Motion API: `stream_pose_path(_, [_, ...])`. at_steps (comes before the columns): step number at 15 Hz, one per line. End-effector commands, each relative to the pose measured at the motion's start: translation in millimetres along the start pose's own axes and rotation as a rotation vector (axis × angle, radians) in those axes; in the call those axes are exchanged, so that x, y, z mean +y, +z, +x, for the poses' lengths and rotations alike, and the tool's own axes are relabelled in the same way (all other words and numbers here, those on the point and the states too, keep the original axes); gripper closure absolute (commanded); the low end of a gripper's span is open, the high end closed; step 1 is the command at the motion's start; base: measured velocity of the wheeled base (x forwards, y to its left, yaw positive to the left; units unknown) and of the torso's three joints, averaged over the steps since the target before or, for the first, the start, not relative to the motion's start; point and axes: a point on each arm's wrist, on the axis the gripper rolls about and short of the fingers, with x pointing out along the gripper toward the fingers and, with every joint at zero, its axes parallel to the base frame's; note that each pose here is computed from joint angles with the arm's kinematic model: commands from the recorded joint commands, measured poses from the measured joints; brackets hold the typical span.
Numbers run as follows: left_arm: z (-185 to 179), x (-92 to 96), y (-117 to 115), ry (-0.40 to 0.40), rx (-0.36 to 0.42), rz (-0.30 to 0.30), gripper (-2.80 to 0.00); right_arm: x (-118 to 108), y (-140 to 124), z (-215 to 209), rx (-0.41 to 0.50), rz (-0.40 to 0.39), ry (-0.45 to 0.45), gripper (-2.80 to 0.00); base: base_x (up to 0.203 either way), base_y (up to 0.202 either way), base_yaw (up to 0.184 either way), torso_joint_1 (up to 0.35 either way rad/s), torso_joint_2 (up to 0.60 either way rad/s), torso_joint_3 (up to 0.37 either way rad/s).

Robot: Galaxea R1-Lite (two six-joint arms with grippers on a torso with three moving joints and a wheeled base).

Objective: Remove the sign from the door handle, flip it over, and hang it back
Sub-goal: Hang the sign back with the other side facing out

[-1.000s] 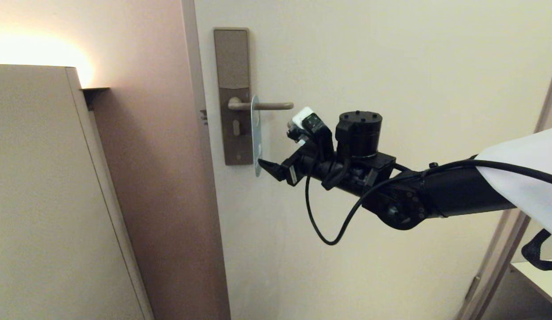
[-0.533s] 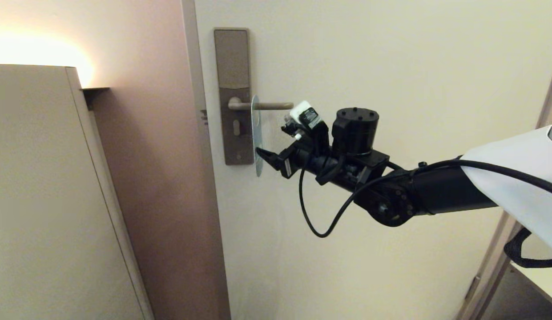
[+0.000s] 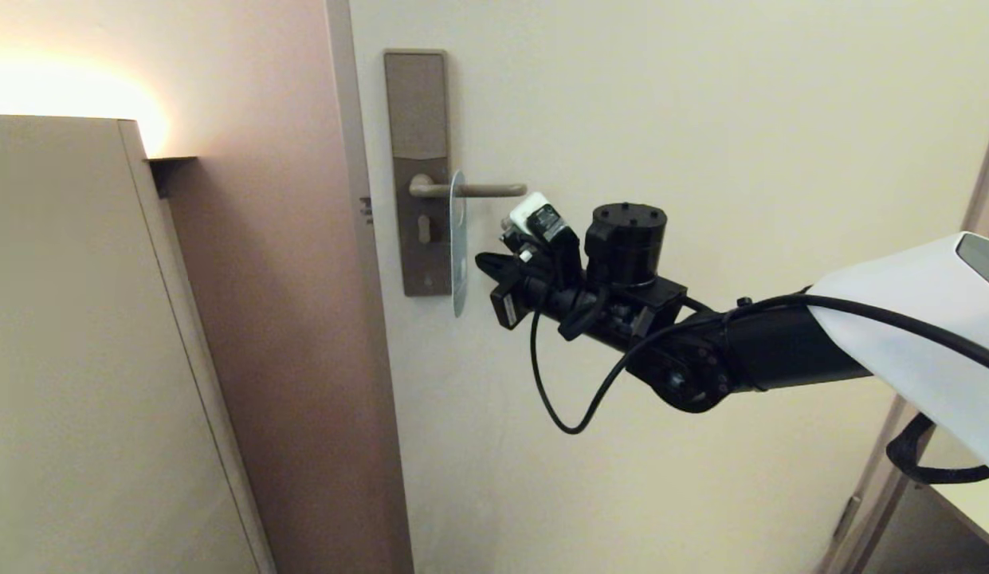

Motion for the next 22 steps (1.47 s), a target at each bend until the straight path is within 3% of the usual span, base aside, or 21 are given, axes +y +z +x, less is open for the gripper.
stream_pose_path(1, [0,0.0,0,0.0,0.0,0.001,0.0,0,1,0,-0.009,-0.004,-0.001,0.0,0.0,0.0,0.0,0.0,0.0,0.0])
stream_pose_path(8, [0,0.0,0,0.0,0.0,0.001,0.0,2,11,4,-0.057,-0.007,-0.006,0.0,0.0,0.0,0.0,0.0,0.0,0.0])
stream_pose_path(16, [0,0.0,0,-0.001,0.0,0.001,0.0,44,13,34,-0.147,-0.016,0.06,0.0,0.0,0.0,0.0,0.0,0.0,0.0])
stream_pose_path(22, [0,0.0,0,0.0,0.0,0.001,0.0,44,5,45,-0.153,-0.013,-0.01,0.0,0.0,0.0,0.0,0.0,0.0,0.0])
